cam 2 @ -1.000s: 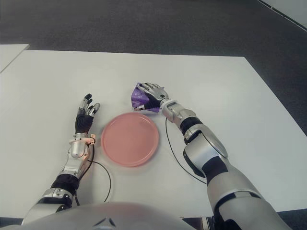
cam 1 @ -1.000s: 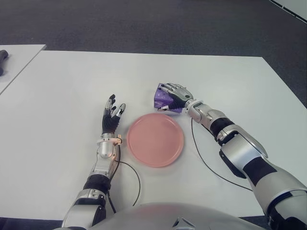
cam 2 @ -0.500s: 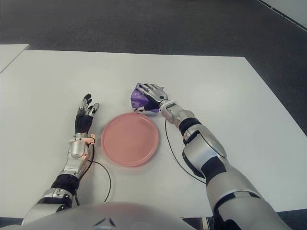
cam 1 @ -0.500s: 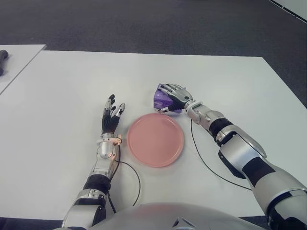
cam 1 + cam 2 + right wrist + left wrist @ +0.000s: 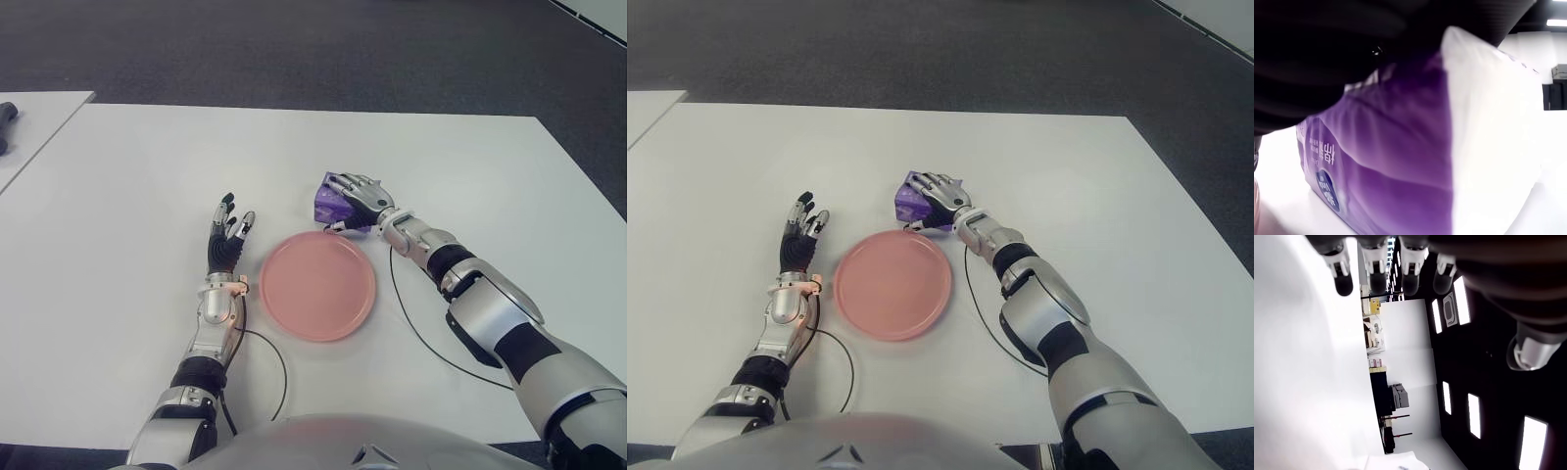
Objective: Put the tissue paper into the plate.
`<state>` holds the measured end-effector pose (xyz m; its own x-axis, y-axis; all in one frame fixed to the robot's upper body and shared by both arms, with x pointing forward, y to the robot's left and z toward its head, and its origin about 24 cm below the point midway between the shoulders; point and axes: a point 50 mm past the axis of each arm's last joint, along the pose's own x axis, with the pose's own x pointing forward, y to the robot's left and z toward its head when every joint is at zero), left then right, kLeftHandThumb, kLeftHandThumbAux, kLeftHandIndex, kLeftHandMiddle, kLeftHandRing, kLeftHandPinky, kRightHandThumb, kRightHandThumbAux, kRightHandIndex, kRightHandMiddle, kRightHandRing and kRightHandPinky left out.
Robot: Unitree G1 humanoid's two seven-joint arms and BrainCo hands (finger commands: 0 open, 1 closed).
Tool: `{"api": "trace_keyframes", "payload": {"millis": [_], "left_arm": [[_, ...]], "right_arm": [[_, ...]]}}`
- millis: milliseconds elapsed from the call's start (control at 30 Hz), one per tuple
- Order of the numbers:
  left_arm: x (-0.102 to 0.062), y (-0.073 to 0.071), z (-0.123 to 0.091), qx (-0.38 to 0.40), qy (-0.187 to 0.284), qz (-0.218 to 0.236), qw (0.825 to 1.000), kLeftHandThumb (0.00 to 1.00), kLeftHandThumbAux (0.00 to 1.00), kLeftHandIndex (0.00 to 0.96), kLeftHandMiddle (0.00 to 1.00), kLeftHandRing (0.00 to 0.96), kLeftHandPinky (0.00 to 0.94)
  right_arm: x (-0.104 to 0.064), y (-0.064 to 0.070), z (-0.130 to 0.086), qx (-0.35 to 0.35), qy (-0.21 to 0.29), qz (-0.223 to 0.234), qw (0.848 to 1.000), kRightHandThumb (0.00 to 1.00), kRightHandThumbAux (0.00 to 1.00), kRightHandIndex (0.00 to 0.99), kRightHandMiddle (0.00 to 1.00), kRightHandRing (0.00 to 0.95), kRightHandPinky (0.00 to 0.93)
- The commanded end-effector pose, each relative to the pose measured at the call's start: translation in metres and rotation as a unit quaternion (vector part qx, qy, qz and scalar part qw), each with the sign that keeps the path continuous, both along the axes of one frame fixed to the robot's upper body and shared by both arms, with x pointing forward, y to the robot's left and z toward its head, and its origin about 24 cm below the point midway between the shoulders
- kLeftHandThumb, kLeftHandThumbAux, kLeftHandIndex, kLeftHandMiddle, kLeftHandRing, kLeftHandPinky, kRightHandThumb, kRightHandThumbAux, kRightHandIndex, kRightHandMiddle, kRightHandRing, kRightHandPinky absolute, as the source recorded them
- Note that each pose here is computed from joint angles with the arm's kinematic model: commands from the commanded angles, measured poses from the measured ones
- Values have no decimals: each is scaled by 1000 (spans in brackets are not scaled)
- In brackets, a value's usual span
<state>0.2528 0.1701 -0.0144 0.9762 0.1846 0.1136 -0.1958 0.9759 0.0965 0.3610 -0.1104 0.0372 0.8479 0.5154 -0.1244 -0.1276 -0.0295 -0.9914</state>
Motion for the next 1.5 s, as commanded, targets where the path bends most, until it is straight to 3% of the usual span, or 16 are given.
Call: {"api": "trace_keyframes", "payload": {"millis": [33,400,1000,1500], "left_arm": [[-11,1,-14,3,32,0,999,0,404,0,0,0,0],[-12,4,-15,9,41,0,999,0,408,0,0,0,0],[-14,8,-15,12,37,-5,999,0,412,0,0,0,0],[-15,11,-14,19,38,-12,999,0,424,0,0,0,0]], "right_arm": [[-15,-15,-31,-37,57,-30,997,27,368,0,0,0,0],[-17,-30,-38,-37,58,-81,994,4,428,0,0,0,0],[-17,-47,-41,-19,89,-144,985,0,440,0,0,0,0],[-18,-50,-45,-15,109,-162,981,0,475,0,0,0,0]]}}
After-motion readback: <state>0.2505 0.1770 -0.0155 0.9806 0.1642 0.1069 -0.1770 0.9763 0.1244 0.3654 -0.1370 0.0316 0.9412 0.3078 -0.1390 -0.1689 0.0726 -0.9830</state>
